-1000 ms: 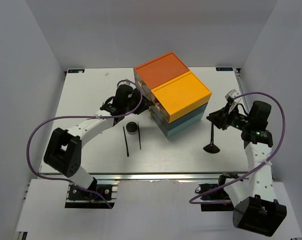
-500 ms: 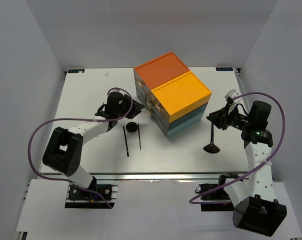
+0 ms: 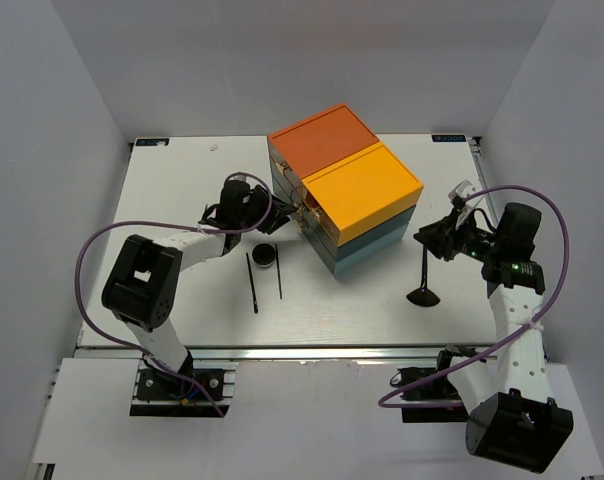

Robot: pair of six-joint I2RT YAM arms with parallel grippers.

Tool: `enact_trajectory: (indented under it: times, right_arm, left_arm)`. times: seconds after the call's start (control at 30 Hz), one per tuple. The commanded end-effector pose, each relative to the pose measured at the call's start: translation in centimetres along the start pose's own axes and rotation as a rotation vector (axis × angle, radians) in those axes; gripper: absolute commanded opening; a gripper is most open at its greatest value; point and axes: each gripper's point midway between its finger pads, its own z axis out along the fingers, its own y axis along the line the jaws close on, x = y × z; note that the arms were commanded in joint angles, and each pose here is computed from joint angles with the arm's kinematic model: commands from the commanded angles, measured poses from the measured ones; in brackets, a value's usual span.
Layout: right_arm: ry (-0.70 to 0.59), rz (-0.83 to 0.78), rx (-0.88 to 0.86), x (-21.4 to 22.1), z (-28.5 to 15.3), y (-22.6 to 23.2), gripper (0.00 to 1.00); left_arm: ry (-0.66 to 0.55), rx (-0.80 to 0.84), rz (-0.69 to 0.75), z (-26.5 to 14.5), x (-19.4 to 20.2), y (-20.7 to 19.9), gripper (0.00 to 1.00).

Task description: Organize the makeup

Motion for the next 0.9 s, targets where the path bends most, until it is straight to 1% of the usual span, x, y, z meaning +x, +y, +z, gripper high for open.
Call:
enact_trajectory:
  times: [0.0,0.23,0.33,0.37,0.4,0.43,0.5,0.53,0.57,0.73,0.83,0.87]
  right_arm:
    - [0.008,-0.007,-0.006,0.5,0.1,0.1,0.30]
    - [0.013,-0.008,-0.007,0.8,0.2,0.0,0.30]
    - [0.012,-0.001,-0.010,0.9,0.3,-0.1,0.30]
    - [0.011,-0.004,-0.009,0.8,0.3,-0.1,0.30]
    - [0.012,-0.004,-0.009,0.8,0.3,-0.1,0.30]
    - [0.013,-0.008,-0.004,0.8,0.3,-0.2,0.30]
    - [0.013,-0.012,-0.003,0.8,0.3,-0.3,0.30]
    - [0.013,-0.008,-0.007,0.9,0.4,-0.2,0.30]
    - [0.014,-0.006,-0.009,0.9,0.4,-0.2,0.30]
    - [0.015,-0.002,-0.004,1.0,0.4,-0.3,0.30]
    - [0.016,-0.010,-0.001,0.8,0.4,-0.4,0.30]
    - [0.017,-0.009,0.001,0.8,0.3,-0.4,0.30]
  left_arm:
    - [-0.019,0.165,0.004,-0.7,-0.7,-4.6,0.51]
    - [-0.043,0.226,0.000,-2.5,-0.7,-5.3,0.38]
    - [-0.032,0.242,-0.001,-2.6,-0.4,-5.4,0.39]
    - [-0.027,0.252,-0.002,-2.7,-0.3,-5.4,0.38]
    - [-0.025,0.262,-0.005,-2.9,-0.2,-5.6,0.30]
    - [-0.025,0.267,-0.004,-3.1,-0.2,-5.7,0.31]
    - [-0.018,0.247,0.005,-2.9,0.0,-5.2,0.37]
    - [-0.017,0.243,0.008,-2.9,-0.1,-5.1,0.48]
    - [-0.012,0.237,0.006,-2.6,0.1,-4.9,0.50]
    - [0.011,0.243,0.007,-1.3,-0.1,-5.3,0.55]
    - [0.031,0.218,0.018,-0.6,0.0,-4.9,0.52]
    - [0.038,0.204,0.017,-0.5,0.2,-4.5,0.49]
